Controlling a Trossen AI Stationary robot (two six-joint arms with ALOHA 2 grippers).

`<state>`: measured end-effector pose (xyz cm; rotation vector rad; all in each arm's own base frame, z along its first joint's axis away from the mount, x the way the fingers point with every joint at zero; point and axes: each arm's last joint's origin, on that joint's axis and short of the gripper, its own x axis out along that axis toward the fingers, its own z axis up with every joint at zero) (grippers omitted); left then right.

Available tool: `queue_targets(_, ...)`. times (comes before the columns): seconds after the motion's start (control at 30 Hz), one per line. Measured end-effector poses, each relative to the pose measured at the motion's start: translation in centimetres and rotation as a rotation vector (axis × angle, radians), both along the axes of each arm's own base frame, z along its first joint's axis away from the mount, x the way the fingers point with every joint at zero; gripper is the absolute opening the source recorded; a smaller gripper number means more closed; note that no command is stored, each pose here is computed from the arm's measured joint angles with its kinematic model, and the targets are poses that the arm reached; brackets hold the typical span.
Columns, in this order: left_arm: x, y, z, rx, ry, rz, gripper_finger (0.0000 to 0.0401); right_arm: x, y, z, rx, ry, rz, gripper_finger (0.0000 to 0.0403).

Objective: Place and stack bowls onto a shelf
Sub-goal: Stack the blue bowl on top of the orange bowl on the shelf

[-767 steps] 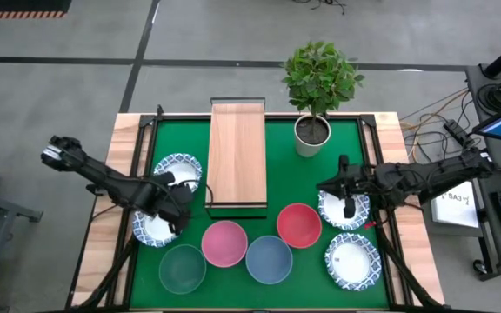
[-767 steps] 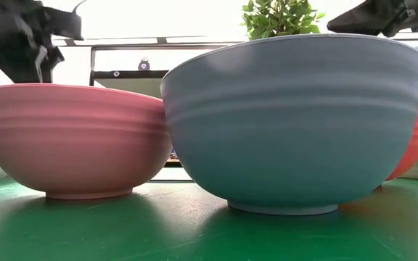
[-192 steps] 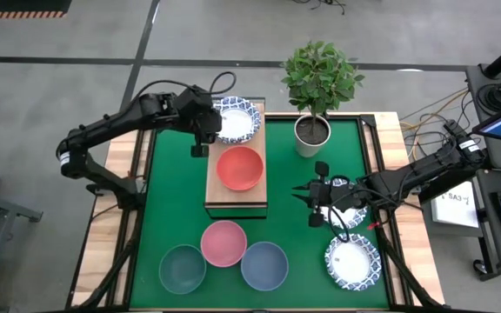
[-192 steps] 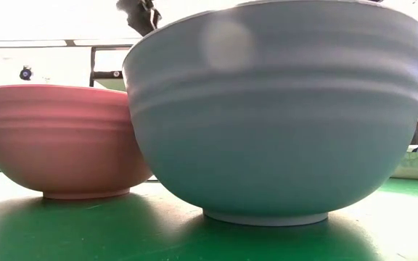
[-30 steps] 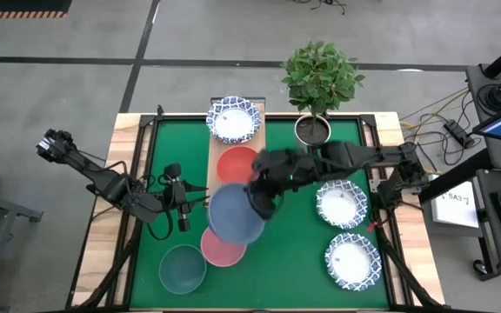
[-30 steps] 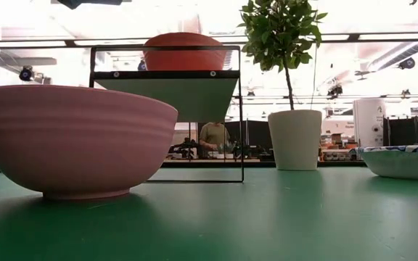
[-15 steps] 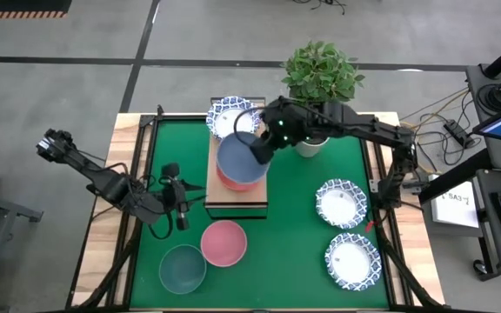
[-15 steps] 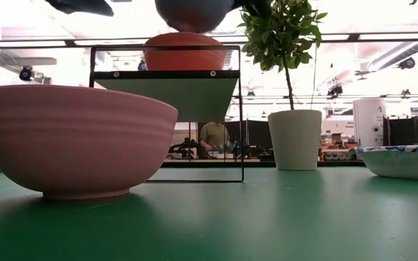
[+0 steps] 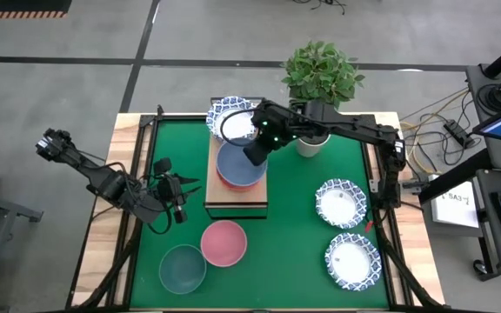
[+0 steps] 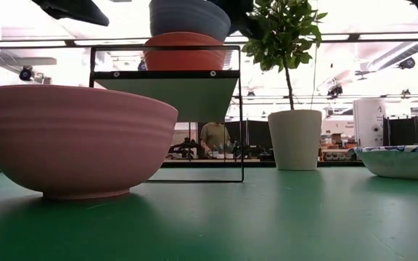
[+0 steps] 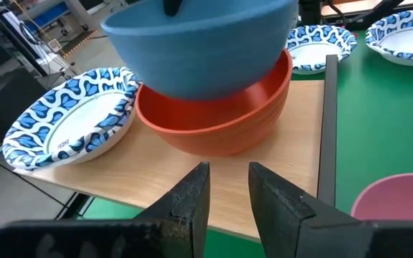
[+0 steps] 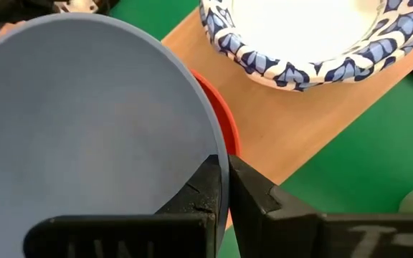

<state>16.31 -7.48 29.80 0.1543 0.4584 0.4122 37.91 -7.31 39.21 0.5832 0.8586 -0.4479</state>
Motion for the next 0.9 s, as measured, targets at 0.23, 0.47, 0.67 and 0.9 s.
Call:
queue_targets(0.23,0.0,0.0,0.0,0.000,0.001,0.000,0.0079,0.5,-0.1,-0.6,-0.005,0.018,0.011,0.0012)
queue_targets(0.47,0.0,0.0,0.0,0.001,0.001,0.000,0.0079,0.5,-0.1,-0.6,-0.020,0.022,0.028,0.0013)
queue_targets(0.67,0.0,0.0,0.0,0.001,0.001,0.000,0.0079,0.7,-0.1,-1.0,-0.021,0.030,0.031,0.0013)
queue_targets(0.9,0.0,0.0,0.0,0.001,0.001,0.000,0.0079,1.3,-0.3,-1.8,-0.023,0.047,0.040,0.0013)
